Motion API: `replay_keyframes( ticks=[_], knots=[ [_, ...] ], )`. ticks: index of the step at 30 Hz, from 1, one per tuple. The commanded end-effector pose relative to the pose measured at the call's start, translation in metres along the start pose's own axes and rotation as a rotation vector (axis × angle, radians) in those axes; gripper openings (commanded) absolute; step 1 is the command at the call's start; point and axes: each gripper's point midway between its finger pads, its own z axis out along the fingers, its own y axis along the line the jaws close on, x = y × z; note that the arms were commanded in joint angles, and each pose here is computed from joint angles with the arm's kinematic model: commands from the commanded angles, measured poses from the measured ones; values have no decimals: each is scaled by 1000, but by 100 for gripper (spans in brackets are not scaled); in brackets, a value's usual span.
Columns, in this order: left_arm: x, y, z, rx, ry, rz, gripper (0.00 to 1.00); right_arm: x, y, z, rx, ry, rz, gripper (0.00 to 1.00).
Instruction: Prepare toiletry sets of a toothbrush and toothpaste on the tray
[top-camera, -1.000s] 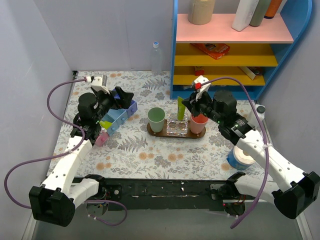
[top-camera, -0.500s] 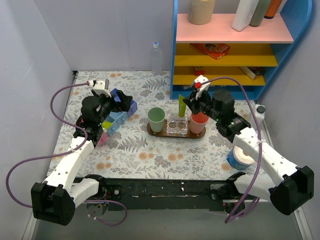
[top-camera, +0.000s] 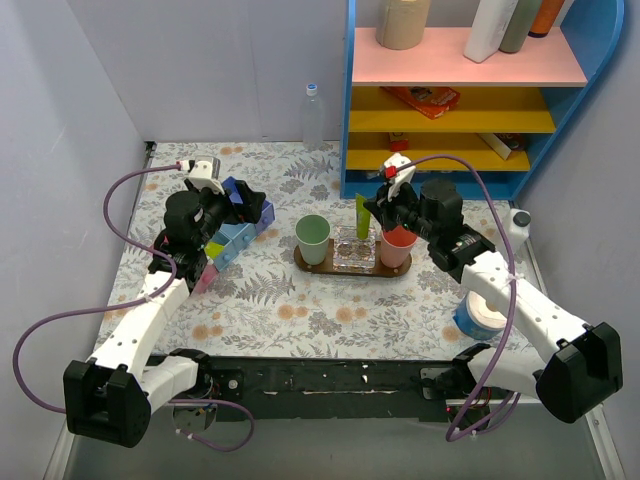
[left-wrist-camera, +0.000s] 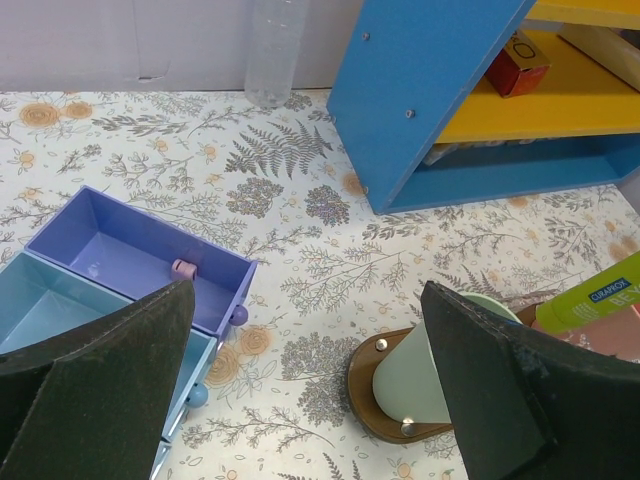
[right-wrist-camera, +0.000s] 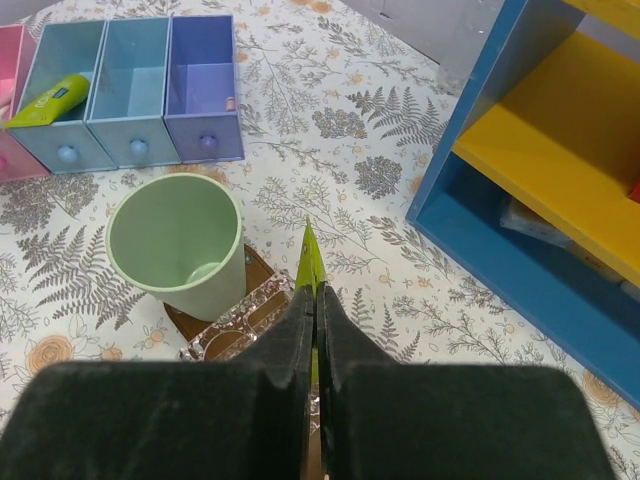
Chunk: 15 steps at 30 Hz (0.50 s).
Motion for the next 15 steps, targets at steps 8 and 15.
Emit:
replay_keyframes(
  ticks=[8,15],
  knots=[
    [-5,2,1,-4,-19,24,98,-11,-4,1,5,-58,-22,1],
    [-1,1,2,6,-5,29,98,1,-3,5,-1,-46,-16,1]
  ],
)
